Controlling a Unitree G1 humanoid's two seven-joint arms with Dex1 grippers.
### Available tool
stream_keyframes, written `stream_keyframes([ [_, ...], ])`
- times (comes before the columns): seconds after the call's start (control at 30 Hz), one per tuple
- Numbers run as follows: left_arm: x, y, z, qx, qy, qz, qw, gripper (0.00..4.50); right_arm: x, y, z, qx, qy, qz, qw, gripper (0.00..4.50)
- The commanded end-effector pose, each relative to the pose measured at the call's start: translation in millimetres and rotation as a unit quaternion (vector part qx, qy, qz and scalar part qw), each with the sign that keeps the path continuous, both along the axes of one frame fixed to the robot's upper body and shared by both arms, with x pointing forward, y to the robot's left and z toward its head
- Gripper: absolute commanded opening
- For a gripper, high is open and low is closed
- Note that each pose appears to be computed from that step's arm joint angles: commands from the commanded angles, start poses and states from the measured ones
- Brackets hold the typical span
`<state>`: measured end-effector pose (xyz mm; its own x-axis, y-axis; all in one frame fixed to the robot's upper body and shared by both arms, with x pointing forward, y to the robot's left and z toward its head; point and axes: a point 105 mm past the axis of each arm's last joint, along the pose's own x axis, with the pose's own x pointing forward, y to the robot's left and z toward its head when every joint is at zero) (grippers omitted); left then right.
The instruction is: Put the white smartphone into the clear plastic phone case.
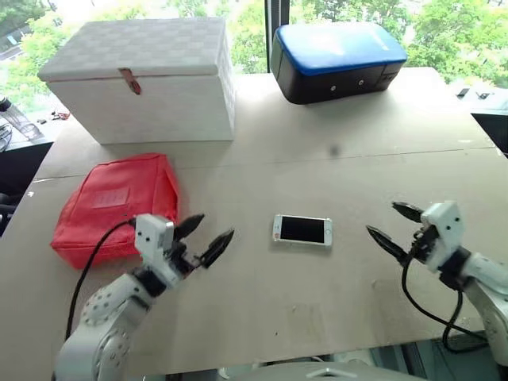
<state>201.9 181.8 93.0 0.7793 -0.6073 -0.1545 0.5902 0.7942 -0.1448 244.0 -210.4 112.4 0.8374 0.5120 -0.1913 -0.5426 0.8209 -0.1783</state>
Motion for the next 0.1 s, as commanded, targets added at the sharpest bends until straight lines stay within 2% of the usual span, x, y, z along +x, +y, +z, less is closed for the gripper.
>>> stream_keyframes([
  [0.03,-14.6,-6.0,6.6,0.011,-0.018,-0.026,0.999,4.5,-4.1,-17.1,11.3,-0.035,-0.027,0.0,0.999,4.47],
  [0.1,-19.6,-4.3,1.7,0.01,-0.015,-0.018,1.0,4.5,-5.7,-25.2,5.6,-0.043,-0.016,0.004,0.999,4.47],
])
